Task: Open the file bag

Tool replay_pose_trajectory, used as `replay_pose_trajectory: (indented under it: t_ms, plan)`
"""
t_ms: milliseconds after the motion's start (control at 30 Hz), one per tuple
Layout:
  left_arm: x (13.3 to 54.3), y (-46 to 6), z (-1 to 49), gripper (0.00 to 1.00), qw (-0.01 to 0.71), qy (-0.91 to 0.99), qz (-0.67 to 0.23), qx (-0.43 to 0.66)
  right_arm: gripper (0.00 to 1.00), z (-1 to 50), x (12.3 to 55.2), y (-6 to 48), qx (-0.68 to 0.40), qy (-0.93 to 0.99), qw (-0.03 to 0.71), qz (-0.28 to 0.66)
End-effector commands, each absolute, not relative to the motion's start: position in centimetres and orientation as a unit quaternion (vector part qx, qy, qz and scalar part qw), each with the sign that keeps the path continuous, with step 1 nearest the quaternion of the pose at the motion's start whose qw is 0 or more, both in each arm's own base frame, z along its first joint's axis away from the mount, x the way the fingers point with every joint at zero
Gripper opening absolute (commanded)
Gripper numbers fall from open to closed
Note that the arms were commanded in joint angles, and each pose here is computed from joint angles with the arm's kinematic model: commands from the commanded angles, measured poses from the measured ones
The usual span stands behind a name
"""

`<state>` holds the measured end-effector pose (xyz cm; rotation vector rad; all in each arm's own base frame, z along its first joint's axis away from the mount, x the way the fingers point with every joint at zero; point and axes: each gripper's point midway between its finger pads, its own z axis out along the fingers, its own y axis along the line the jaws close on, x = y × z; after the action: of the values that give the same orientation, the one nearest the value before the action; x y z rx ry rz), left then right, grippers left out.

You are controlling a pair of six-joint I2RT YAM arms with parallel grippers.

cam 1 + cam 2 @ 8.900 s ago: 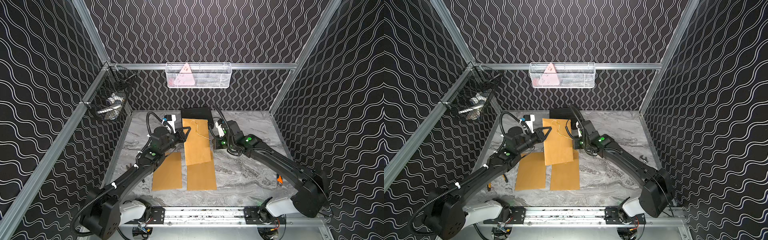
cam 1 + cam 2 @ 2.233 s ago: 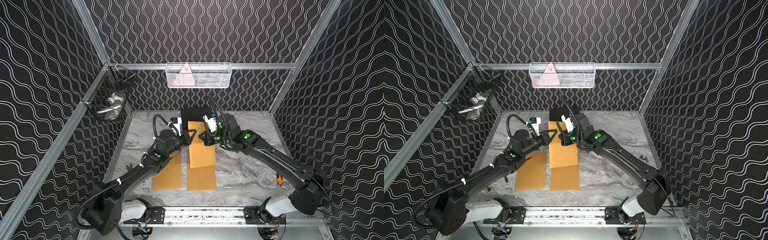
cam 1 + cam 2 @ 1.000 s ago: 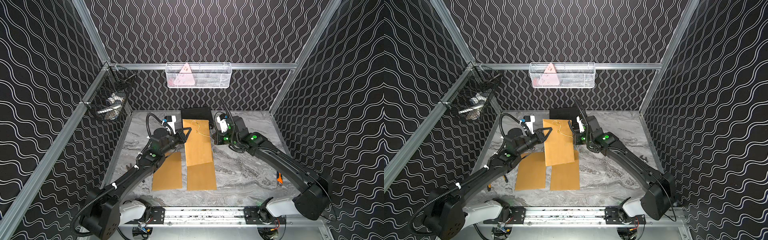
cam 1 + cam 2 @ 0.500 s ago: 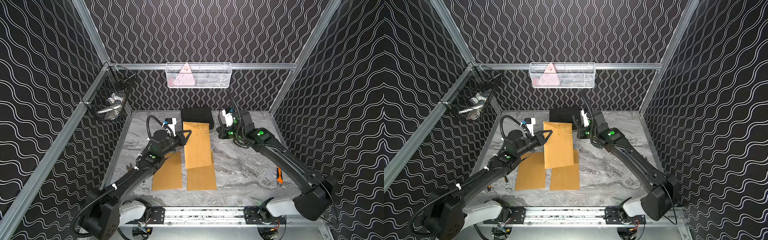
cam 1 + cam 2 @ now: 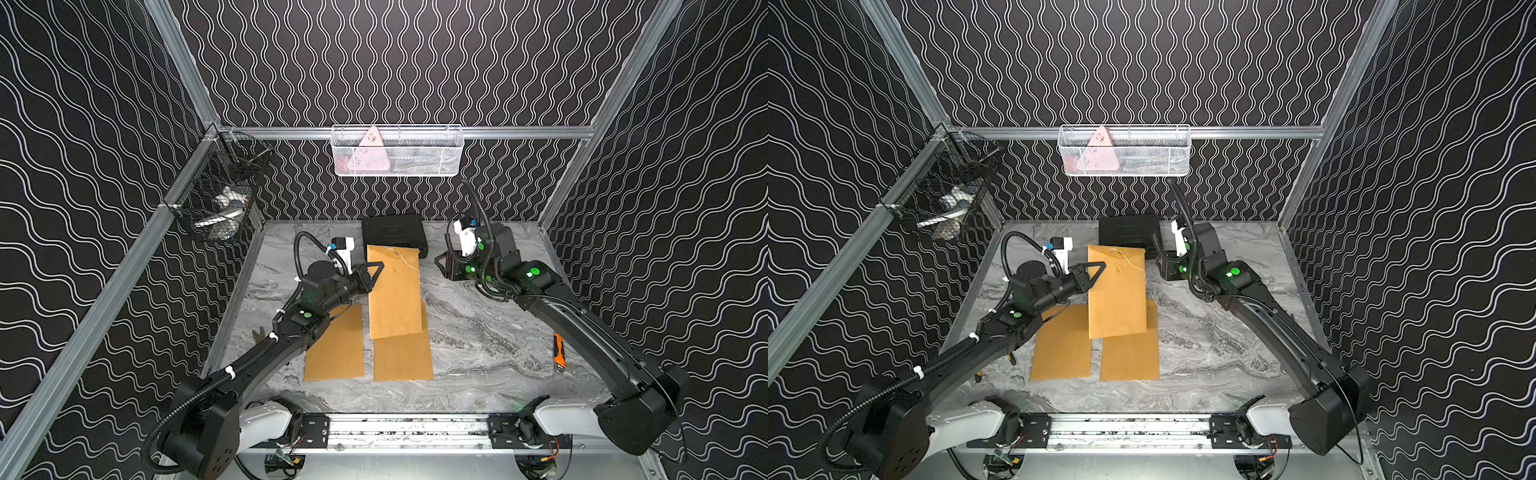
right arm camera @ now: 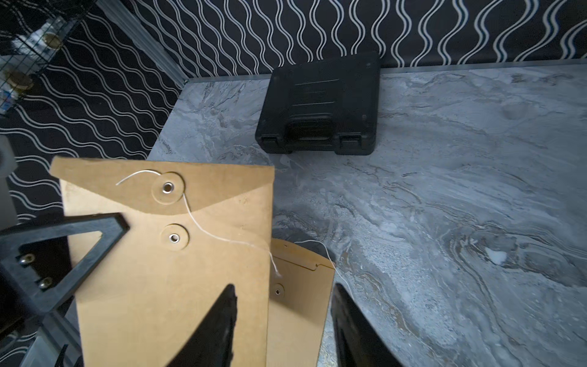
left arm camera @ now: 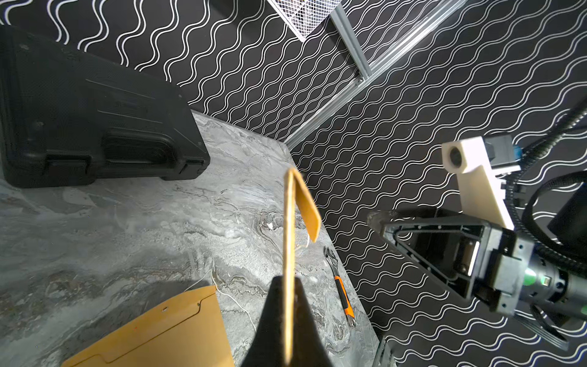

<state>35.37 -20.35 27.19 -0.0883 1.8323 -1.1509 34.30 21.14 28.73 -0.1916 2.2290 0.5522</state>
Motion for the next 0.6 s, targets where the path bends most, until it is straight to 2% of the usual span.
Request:
replay_pose_trajectory:
  t_ms: [0, 233, 567]
  plan:
    - [35.4, -20.9, 29.0, 0.0, 0.491, 0.723, -0.486, -0.008, 0.52, 28.5, 34.1, 19.7, -0.062, 0.886, 0.409, 0.208]
    - [35.1, -21.9, 29.4, 0.0, 0.486, 0.704, -0.518, 0.011, 0.56, 26.8, 34.0, 20.1, -0.066, 0.885, 0.388, 0.248]
    - [33.9, -22.1, 29.5, 0.0, 0.481, 0.696, -0.533, 0.027, 0.57, 25.3, 34.7, 22.3, -0.072, 0.879, 0.368, 0.294]
